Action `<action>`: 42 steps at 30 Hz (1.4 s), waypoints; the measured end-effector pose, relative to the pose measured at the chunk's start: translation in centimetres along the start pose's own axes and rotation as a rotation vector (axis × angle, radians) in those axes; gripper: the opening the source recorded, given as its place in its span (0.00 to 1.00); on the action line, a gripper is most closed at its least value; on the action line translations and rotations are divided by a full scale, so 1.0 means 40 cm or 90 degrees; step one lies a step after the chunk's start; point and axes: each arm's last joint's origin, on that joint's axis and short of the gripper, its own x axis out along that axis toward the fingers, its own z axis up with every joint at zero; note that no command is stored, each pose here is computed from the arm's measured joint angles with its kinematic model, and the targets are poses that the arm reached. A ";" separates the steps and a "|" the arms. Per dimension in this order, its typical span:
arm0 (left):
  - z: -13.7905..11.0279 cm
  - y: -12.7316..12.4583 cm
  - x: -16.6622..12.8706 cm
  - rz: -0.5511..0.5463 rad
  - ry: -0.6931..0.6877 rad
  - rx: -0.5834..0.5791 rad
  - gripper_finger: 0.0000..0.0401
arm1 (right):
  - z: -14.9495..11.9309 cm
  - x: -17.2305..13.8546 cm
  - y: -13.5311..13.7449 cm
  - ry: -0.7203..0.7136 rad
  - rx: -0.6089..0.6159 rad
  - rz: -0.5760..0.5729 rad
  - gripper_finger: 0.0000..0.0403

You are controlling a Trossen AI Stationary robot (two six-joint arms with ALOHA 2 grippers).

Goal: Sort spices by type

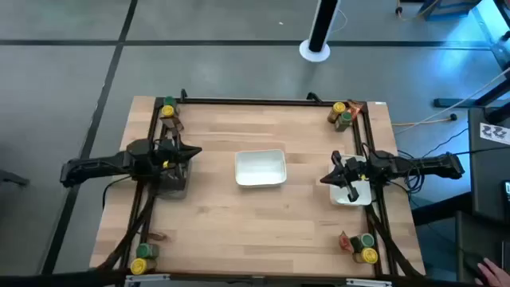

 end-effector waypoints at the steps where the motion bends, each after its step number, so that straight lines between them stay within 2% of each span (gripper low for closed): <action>1: 0.000 0.000 0.000 0.000 0.000 0.000 0.00 | 0.000 0.000 0.000 0.000 0.000 0.000 0.02; 42: 0.000 0.000 0.000 0.000 0.000 0.000 0.00 | -0.003 0.002 -0.001 0.009 0.002 -0.001 0.02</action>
